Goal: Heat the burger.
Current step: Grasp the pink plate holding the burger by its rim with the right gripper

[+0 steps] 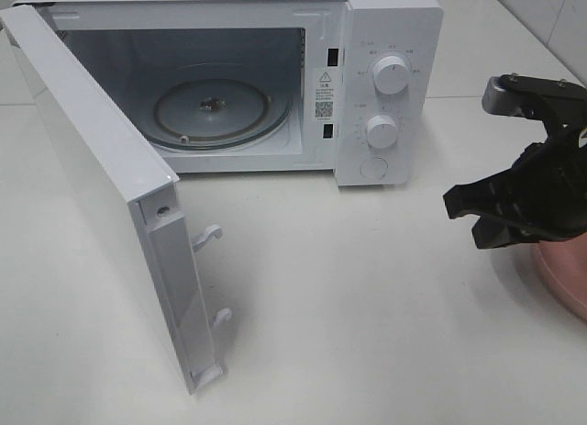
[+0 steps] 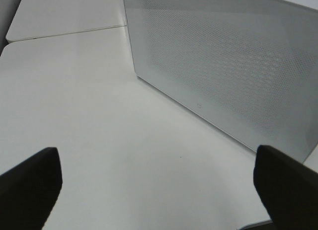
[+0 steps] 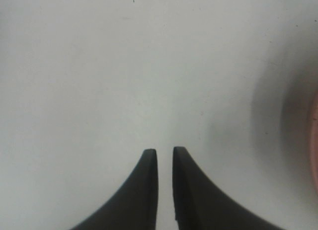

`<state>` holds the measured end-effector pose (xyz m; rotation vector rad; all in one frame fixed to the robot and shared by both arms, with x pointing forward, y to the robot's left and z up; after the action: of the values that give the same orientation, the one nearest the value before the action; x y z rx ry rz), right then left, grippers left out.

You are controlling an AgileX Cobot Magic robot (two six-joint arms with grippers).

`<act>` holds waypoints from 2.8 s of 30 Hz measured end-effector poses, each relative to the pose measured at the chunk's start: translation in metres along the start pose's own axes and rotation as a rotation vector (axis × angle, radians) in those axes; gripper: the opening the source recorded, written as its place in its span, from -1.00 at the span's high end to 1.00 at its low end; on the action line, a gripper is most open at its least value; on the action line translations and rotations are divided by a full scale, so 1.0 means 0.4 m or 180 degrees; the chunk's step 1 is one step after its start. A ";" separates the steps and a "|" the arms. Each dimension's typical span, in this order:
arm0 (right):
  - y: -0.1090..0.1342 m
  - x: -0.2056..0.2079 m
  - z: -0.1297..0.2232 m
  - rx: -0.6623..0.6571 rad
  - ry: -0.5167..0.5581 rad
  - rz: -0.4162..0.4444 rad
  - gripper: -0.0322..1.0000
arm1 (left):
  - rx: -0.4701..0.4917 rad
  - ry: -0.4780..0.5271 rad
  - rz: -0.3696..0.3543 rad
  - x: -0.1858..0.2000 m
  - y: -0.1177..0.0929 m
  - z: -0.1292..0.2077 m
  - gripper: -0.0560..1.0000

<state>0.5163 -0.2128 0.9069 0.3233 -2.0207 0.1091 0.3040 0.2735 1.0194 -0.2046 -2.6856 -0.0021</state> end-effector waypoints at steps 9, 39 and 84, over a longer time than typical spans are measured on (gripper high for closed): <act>-0.032 0.074 0.002 0.0424 0.0653 0.0237 0.62 | 0.0000 0.0000 0.0000 0.000 0.000 0.000 -0.94; -0.117 0.131 -0.055 0.0624 0.0622 0.0798 -0.89 | 0.0000 0.0000 0.0000 0.000 0.000 0.000 -0.94; -0.217 -0.191 0.042 0.0315 0.1428 0.0677 -0.54 | 0.0000 0.0000 0.0000 0.000 0.000 0.000 -0.94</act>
<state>0.5580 -0.2862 0.8260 0.1284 -1.6006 0.3815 0.3040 0.2735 1.0194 -0.2046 -2.6856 -0.0021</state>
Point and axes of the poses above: a point on each arm's last joint axis where the gripper is mounted, x pointing back along that axis away from the gripper, y along the wrist's bending axis when the last joint is at zero, z = x × y, the point moved 8 cm from there along -x, pointing out along that axis toward the gripper, and after that the axes turned 6 degrees about x, right-handed, at the moved point
